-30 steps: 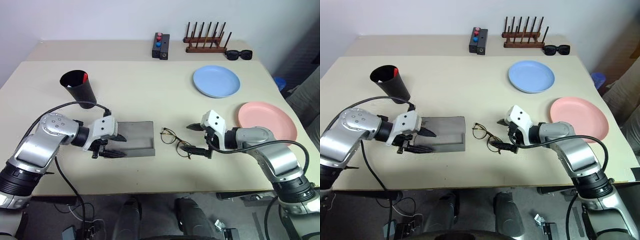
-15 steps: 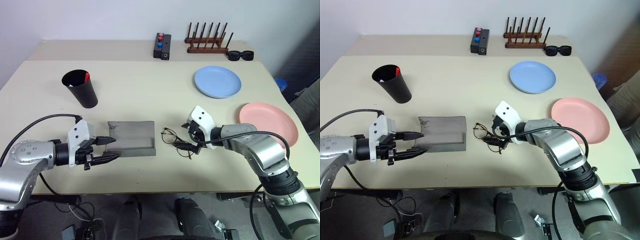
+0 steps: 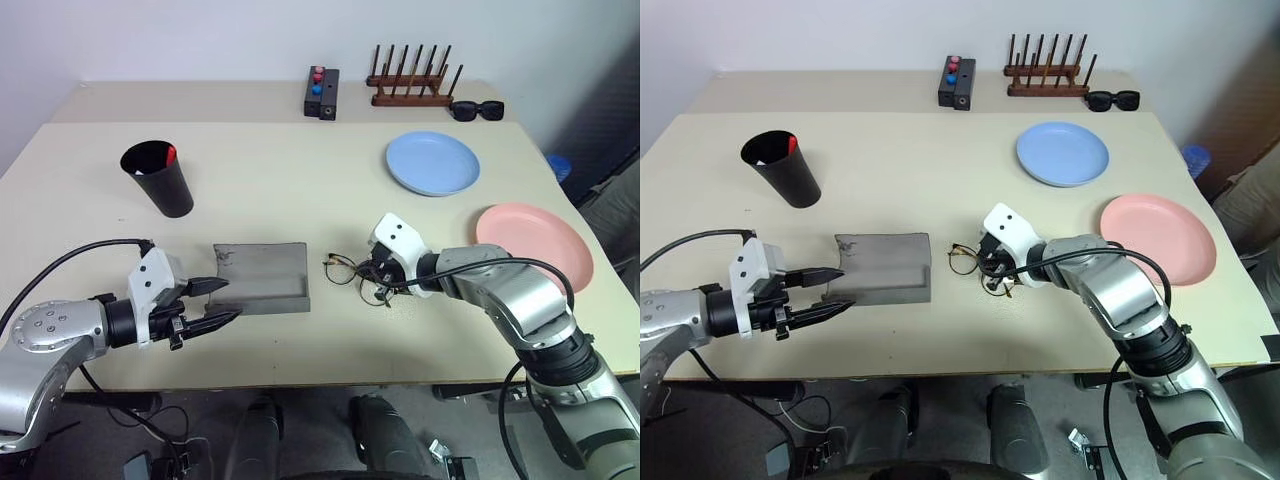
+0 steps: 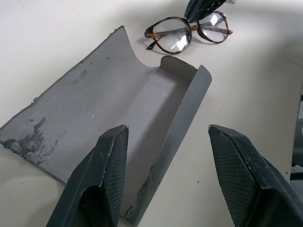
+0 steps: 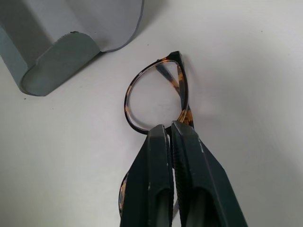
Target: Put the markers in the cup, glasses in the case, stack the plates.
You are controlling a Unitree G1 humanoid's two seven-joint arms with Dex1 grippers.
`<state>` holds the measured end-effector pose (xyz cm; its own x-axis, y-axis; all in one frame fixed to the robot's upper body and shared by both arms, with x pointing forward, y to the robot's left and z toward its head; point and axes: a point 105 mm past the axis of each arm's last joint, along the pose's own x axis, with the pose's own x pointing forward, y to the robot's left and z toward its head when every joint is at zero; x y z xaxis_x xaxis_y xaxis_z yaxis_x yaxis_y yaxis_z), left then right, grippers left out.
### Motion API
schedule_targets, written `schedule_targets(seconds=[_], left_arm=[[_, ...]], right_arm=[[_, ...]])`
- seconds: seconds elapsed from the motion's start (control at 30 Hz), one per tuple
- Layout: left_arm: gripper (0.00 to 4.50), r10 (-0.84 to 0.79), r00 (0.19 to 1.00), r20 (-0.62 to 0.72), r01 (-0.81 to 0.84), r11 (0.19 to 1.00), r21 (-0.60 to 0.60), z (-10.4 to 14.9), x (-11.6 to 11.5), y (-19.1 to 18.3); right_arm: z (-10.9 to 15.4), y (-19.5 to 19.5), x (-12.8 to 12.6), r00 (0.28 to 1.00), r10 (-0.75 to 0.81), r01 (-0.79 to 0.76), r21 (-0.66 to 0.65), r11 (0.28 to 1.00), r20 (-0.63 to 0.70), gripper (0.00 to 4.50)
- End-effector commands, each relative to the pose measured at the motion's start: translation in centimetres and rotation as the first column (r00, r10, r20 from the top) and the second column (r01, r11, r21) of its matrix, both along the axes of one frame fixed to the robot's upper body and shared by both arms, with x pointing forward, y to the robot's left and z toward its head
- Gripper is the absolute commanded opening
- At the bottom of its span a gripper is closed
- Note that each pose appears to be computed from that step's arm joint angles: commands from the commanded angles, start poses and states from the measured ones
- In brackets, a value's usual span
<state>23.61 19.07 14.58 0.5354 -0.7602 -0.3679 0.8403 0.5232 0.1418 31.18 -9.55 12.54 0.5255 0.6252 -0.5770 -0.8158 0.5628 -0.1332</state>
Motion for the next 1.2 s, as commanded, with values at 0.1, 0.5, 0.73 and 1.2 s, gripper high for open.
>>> schedule_targets(seconds=[0.1,0.5,0.73,1.2], left_arm=[[2.77,-0.021,0.999,0.047,0.021,1.0,0.003,1.0,0.0,-0.4],[2.77,-0.062,0.997,0.045,0.063,0.998,-0.009,0.9,-0.4,-1.7],[2.77,-0.088,0.995,0.048,0.09,0.995,-0.034,0.8,-0.7,-3.0],[2.77,-0.088,0.995,0.052,0.091,0.995,-0.041,0.5,-0.9,-3.2]], right_arm=[[1.0,-0.4,0.3,0.998,0.001,0.0,-0.025,1.0,0.056,0.02],[2.8,-0.3,0.2,0.991,0.042,-0.038,-0.032,0.999,0.13,2.79],[1.8,-0.8,0.2,0.995,0.013,-0.008,-0.055,0.998,0.103,4.28],[0.1,-1.5,1.2,0.994,-0.04,0.05,-0.103,0.993,0.102,2.09]])
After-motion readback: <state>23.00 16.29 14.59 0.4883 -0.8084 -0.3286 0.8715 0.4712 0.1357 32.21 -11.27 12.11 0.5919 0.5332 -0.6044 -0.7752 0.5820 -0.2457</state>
